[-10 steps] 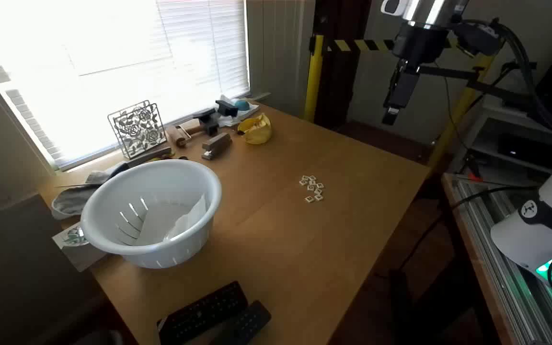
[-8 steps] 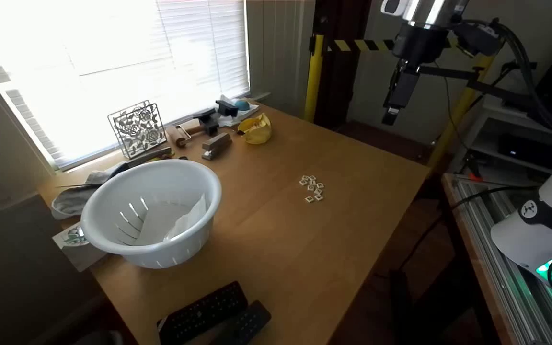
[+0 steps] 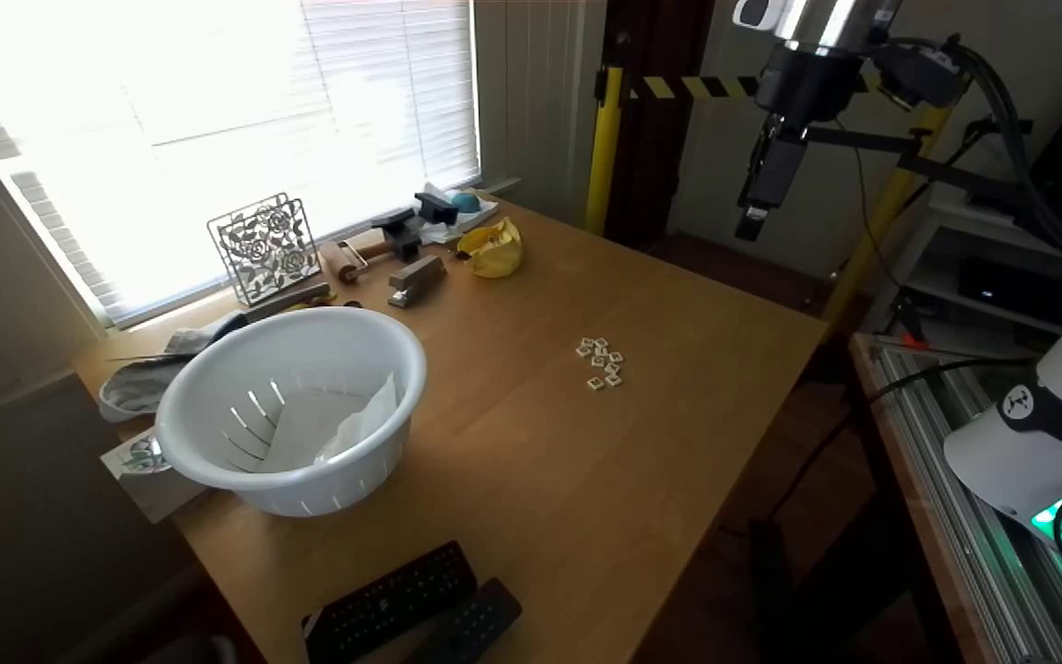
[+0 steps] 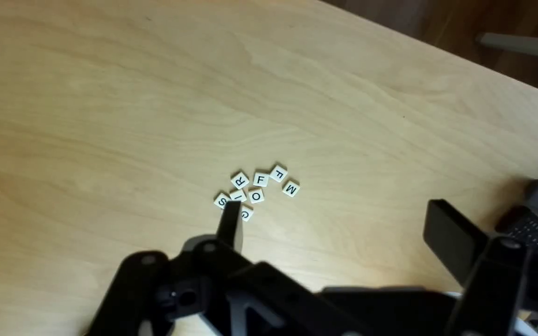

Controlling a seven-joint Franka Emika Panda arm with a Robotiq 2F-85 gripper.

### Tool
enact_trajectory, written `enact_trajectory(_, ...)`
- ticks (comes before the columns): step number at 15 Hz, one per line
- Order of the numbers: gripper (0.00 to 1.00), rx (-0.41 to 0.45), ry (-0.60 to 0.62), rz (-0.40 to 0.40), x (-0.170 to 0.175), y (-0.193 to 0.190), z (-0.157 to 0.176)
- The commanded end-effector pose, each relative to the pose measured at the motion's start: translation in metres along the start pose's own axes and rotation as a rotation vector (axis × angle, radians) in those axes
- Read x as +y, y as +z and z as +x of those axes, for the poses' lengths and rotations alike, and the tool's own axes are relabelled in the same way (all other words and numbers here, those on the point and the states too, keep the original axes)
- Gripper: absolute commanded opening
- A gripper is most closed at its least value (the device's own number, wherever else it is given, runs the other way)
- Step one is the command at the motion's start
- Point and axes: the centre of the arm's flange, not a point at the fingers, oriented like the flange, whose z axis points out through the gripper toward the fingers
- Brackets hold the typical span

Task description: Move some of the letter tiles to the left

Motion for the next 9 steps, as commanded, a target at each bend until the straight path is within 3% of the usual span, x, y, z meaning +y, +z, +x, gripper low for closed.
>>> enact_trajectory(1,1.00,0.000,0.000,0.000,0.0000,0.0000,0.0000)
enact_trajectory(5,1.00,-0.096,0.024,-0.006,0.0002,0.0029,-0.0073)
enact_trajectory(9,1.00,-0.117,0.010,0.009,-0.0009,0.0056,-0.0097)
